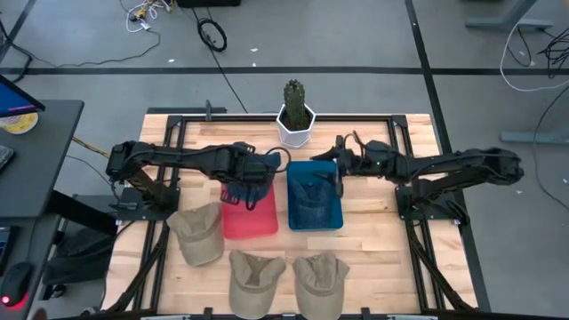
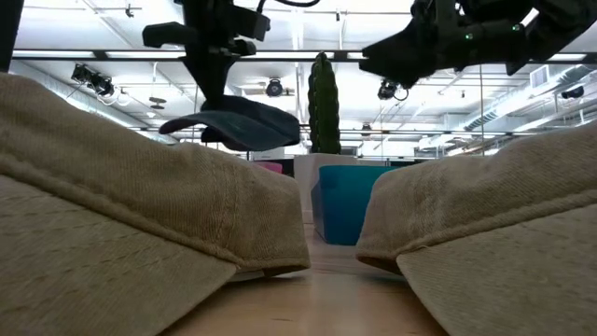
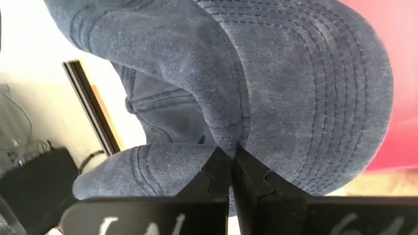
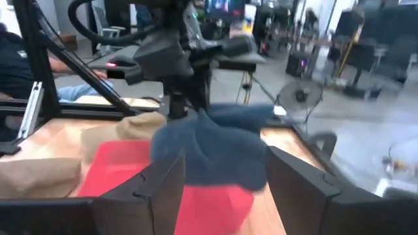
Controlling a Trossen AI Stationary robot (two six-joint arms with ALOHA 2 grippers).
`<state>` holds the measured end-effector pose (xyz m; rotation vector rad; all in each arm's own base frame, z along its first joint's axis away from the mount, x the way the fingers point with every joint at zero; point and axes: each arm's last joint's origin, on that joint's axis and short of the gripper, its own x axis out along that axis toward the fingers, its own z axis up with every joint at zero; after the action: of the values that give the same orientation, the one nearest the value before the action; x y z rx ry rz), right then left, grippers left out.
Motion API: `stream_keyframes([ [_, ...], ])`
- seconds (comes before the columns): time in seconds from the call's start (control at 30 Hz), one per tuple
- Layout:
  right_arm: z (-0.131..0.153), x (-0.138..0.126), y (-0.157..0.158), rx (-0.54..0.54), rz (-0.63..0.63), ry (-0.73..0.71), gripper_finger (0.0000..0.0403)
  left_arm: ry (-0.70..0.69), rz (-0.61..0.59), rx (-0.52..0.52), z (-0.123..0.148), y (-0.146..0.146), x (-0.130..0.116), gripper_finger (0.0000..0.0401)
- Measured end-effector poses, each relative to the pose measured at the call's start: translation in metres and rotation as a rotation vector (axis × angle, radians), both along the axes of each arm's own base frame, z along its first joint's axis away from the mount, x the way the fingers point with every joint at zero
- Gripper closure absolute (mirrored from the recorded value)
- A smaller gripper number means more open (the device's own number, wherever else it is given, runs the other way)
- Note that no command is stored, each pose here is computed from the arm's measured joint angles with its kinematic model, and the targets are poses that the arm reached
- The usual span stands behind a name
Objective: Pick & Place hat
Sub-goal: Put the blue cap into the blue bin
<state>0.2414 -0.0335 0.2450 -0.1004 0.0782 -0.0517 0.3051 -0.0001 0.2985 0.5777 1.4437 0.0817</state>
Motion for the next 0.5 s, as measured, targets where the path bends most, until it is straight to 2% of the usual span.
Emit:
stream_keyframes([
  [0.13,-0.001,0.008,0.008,-0.067,0.019,-0.042,0.0188,-0.027,-0.017,0.001,0.0,0.0,0.003,0.0399],
  [0.23,-0.002,0.01,0.009,-0.08,-0.032,-0.056,0.0184,-0.032,-0.017,0.01,0.001,0.0,0.004,0.0399],
  [0.33,0.0,0.012,0.009,-0.085,-0.081,-0.052,0.0169,-0.043,-0.04,0.022,0.001,0.0,0.006,0.0399],
  [0.5,0.009,0.022,0.013,-0.076,-0.058,-0.053,0.0139,-0.101,-0.111,0.039,0.003,0.0,0.014,0.0399],
])
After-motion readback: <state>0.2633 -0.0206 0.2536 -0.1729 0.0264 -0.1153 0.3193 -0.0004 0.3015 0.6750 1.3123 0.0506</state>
